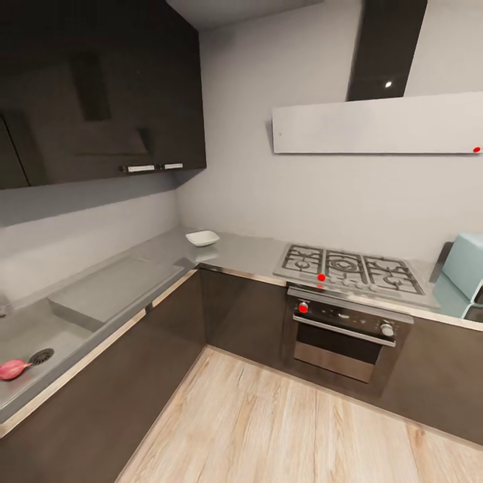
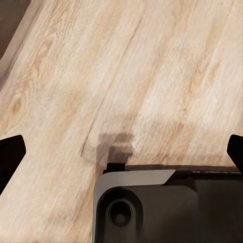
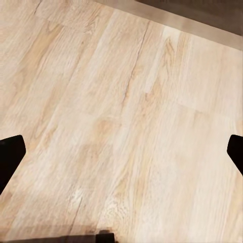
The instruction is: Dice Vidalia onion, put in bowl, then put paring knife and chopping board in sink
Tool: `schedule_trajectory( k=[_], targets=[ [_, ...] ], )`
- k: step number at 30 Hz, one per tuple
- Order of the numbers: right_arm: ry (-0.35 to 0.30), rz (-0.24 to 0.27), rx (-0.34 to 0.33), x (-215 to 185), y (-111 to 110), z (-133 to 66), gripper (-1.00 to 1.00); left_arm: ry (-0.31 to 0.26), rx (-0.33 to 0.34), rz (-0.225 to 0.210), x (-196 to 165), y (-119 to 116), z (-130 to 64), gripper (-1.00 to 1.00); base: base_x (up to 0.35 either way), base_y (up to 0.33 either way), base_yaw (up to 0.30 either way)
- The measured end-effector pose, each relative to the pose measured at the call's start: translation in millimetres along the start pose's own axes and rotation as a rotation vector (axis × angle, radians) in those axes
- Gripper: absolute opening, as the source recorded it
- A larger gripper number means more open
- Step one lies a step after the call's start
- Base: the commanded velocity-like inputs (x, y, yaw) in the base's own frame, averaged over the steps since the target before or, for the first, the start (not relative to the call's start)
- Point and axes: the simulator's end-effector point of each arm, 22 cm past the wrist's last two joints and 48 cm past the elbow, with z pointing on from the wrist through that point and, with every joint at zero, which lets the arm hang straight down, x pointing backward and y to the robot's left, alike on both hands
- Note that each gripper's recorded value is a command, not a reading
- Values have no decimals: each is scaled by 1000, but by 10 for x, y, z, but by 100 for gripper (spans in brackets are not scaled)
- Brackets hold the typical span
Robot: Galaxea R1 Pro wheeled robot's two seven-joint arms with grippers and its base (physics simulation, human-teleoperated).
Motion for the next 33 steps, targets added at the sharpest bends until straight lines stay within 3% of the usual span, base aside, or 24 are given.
schedule_trajectory(
  k=[33],
  targets=[
    [1,-1,0,-59,-22,-224,100,0,0,0,-12,4,-232,100,0,0,0]
  ],
)
